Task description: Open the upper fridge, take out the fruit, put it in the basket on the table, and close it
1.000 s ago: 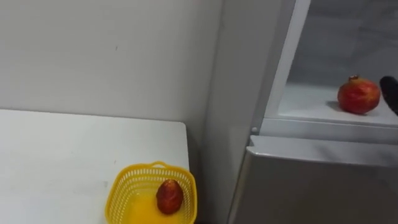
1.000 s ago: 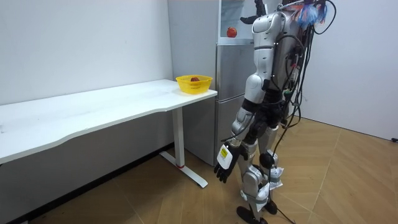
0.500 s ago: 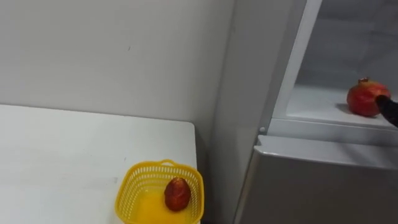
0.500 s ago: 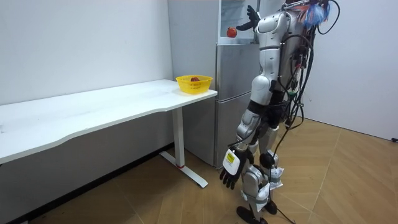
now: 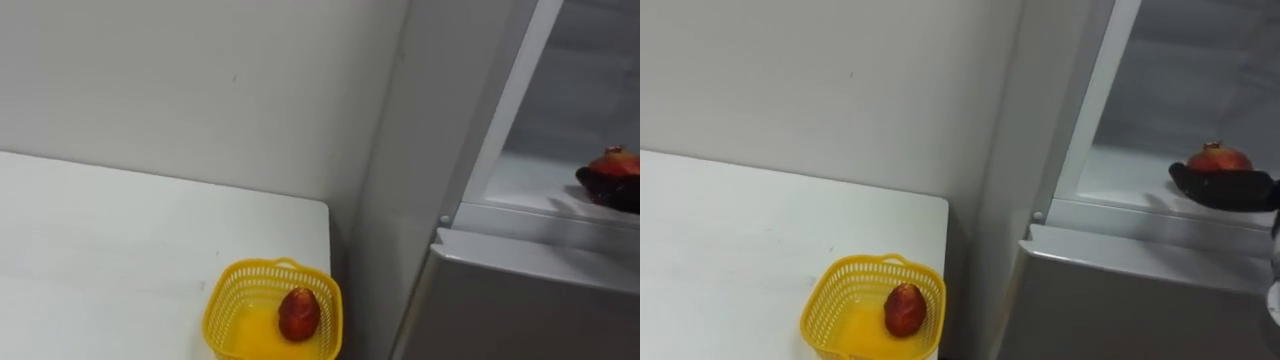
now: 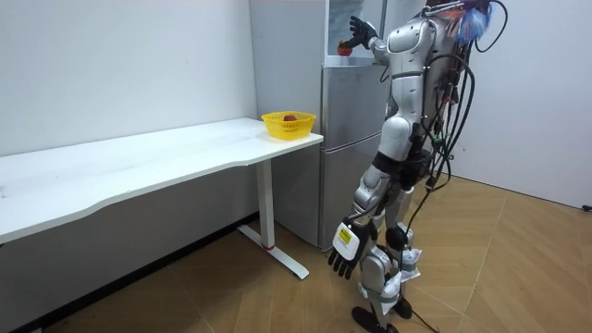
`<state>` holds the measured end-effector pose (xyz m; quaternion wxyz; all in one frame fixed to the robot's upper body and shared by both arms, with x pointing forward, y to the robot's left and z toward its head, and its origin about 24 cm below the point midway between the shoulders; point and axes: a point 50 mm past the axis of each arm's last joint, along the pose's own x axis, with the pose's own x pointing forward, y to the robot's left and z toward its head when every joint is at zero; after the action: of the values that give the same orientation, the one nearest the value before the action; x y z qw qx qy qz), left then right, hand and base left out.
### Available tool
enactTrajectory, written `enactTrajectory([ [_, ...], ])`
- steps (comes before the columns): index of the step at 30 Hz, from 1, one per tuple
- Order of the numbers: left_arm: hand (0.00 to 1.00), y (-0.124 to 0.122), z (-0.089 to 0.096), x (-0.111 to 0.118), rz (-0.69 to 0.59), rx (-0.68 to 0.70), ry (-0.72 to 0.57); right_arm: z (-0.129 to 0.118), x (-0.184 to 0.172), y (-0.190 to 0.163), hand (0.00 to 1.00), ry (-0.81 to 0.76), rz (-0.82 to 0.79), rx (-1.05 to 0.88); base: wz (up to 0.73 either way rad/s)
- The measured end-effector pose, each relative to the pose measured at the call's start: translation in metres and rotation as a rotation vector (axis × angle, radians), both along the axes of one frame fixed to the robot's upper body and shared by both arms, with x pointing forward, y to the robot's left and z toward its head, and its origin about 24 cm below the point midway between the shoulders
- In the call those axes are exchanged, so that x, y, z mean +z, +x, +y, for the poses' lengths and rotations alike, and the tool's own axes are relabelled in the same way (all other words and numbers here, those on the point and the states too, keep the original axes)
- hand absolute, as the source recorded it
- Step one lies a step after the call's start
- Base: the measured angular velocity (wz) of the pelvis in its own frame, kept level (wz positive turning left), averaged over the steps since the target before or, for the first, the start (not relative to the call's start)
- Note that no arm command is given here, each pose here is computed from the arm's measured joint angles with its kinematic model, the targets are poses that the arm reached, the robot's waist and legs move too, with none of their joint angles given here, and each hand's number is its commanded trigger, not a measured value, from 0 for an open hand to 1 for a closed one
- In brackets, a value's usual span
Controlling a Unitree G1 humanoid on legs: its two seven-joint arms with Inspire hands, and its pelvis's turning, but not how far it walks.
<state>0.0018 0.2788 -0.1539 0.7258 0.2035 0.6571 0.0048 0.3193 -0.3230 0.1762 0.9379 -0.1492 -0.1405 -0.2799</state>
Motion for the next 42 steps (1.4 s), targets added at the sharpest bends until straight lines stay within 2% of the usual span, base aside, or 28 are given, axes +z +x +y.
enactTrajectory([
  [7, 0.0, -0.012, 0.001, 0.0, 0.039, 0.014, 0.005, -0.014, -0.009, 0.005, 0.0, 0.002, 0.109, -0.006, 0.0],
  [13, 0.0, -0.015, 0.005, 0.002, 0.055, 0.018, 0.021, -0.014, -0.001, 0.01, 0.0, -0.053, 0.138, 0.007, 0.0],
  [21, 0.0, -0.016, 0.007, 0.002, 0.063, 0.021, 0.034, -0.011, -0.006, 0.012, 0.0, -0.051, 0.173, 0.016, 0.0],
  [32, 0.0, -0.016, 0.012, 0.004, 0.066, 0.021, 0.049, -0.014, -0.011, 0.015, 0.0, -0.003, 0.195, 0.016, 0.0],
  [42, 0.0, -0.009, 0.012, 0.007, 0.029, 0.005, 0.054, -0.015, -0.013, 0.015, 0.0, 0.162, 0.153, 0.057, 0.02],
])
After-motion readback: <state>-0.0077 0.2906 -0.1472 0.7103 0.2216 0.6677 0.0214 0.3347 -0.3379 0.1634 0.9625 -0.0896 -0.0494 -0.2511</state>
